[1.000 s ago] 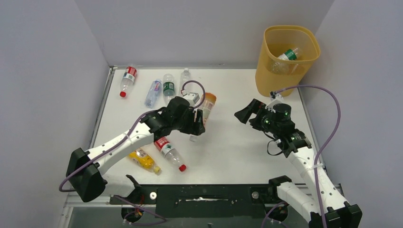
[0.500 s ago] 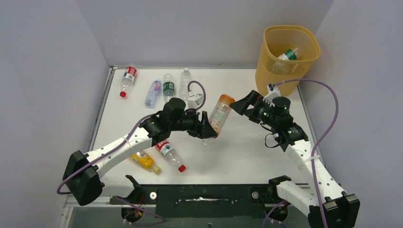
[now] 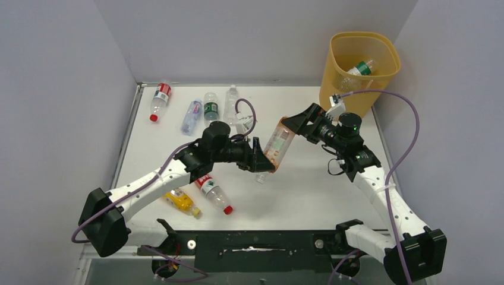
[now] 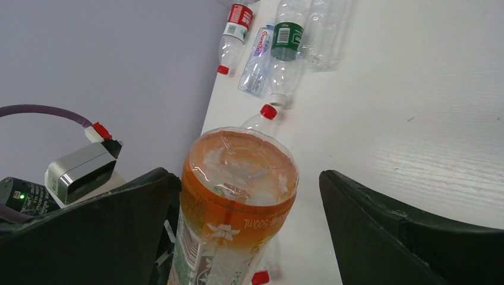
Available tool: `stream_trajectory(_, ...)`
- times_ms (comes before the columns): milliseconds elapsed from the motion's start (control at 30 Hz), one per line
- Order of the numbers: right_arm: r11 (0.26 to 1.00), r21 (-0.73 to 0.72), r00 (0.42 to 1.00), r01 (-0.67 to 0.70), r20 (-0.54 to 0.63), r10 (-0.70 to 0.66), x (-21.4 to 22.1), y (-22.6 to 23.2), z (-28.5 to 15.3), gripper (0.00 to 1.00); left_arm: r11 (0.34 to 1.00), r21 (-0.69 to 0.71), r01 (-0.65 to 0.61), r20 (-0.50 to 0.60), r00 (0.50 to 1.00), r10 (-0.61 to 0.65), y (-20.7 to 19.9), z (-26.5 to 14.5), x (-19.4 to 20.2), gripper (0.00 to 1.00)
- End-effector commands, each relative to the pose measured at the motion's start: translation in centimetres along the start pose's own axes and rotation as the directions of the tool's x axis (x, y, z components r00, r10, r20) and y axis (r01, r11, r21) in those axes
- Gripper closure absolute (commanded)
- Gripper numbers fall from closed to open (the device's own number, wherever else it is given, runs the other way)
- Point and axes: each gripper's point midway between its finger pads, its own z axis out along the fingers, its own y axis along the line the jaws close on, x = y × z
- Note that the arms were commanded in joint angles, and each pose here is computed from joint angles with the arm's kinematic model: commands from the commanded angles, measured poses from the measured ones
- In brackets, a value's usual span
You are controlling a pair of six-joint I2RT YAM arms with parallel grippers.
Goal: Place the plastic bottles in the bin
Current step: Place the plastic bottle in the trash bin.
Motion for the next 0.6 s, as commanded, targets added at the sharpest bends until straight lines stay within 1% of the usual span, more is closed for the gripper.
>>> stream_trajectory(0,0.996,-0.081,0.998,0.039,0.054,-0.035,-1.9,2.6,0.3,0.01,0.982,0.158,-0.106,0.044,0.994,0.1,-4.0,-0.5,-1.4,0.51)
stream_trajectory(133,0.996,-0.085,0.999,0.038,0.042,-0.034,-1.8,2.8,0.5,0.03,0.981,0.161,-0.109,0.05,0.993,0.103,-4.1,-0.5,-1.6,0.51)
stream_trajectory(200,0.995,-0.088,0.999,0.039,0.039,-0.036,-1.6,2.9,0.5,0.07,0.981,0.162,-0.11,0.051,0.993,0.103,-4.2,-0.5,-1.6,0.51)
stream_trajectory(567,0.996,-0.079,0.998,0.051,0.029,-0.049,-1.3,3.3,0.6,0.45,0.988,0.109,-0.109,0.051,0.993,0.104,-3.1,-0.5,-1.5,0.51)
